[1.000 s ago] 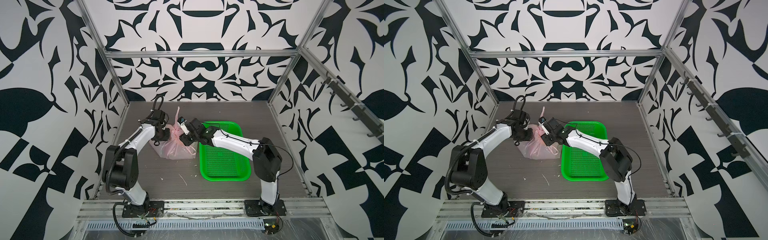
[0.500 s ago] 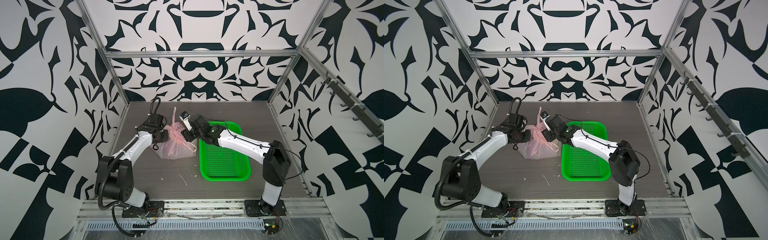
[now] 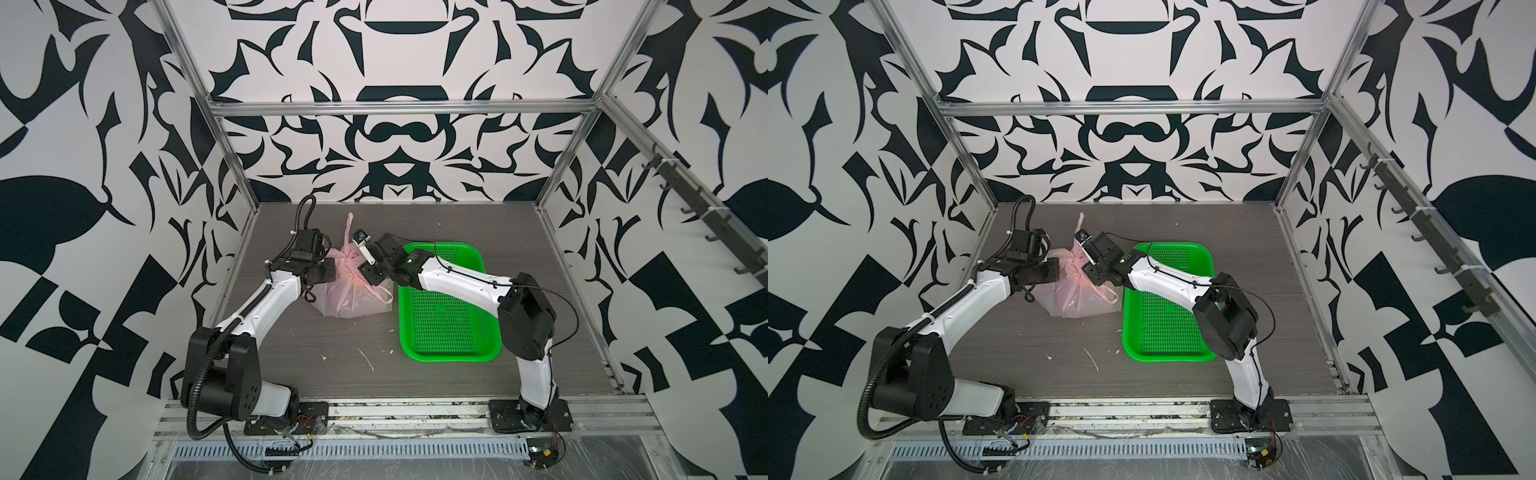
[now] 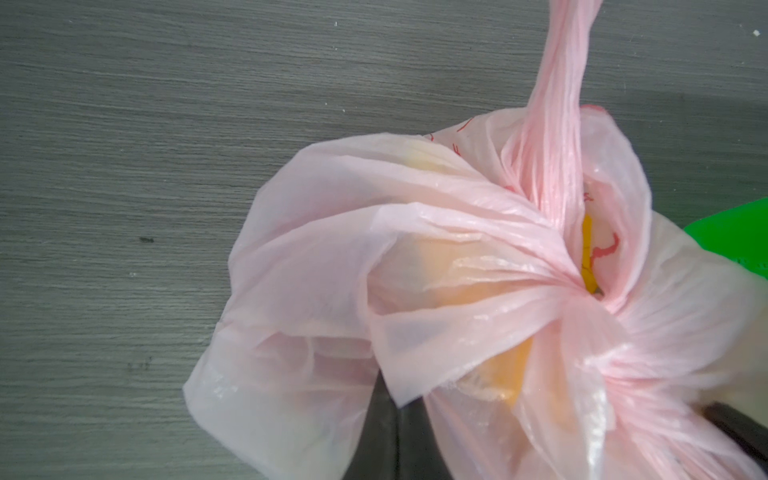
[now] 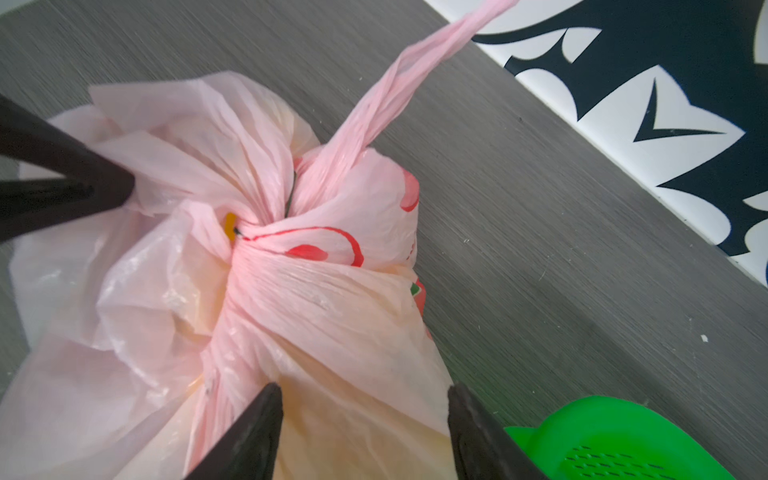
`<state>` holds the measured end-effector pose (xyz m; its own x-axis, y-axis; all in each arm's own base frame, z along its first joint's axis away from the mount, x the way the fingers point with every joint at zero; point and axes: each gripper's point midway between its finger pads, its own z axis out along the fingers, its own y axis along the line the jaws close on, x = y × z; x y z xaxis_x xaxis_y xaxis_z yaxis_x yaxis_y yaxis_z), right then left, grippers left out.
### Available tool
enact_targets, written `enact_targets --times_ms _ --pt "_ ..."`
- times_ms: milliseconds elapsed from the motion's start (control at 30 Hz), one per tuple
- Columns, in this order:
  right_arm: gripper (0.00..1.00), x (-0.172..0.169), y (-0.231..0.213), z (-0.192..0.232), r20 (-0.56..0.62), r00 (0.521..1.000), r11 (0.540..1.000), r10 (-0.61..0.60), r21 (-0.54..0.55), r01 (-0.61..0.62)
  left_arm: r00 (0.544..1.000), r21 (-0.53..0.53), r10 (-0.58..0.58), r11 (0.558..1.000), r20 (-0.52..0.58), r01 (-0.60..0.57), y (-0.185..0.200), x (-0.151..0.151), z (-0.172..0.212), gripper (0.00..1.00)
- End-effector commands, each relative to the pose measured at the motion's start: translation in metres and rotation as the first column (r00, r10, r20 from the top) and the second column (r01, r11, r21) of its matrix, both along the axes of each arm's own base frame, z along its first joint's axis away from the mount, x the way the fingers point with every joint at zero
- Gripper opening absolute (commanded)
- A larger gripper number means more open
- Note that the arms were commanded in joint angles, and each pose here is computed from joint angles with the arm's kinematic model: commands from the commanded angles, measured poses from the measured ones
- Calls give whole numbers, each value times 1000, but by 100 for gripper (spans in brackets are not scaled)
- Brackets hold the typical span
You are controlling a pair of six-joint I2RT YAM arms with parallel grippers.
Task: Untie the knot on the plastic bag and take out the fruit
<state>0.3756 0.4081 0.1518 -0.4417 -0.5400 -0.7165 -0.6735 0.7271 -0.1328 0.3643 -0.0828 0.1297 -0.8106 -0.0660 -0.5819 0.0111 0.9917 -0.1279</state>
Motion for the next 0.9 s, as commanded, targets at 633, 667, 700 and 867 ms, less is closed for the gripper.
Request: enact_targets --times_ms 633,667,700,867 --pt "67 -22 25 11 10 997 997 74 35 -74 999 -64 2 998 43 1 -7 -3 8 0" --pt "68 -21 27 8 9 997 997 76 35 -76 999 -67 0 998 45 3 -8 -3 7 0" --pt "69 -19 30 7 16 997 996 76 41 -77 999 -71 -2 998 46 5 -8 -3 7 0" --pt "69 -14 40 0 20 996 994 87 60 -88 999 -86 -8 996 43 12 -11 -5 4 0"
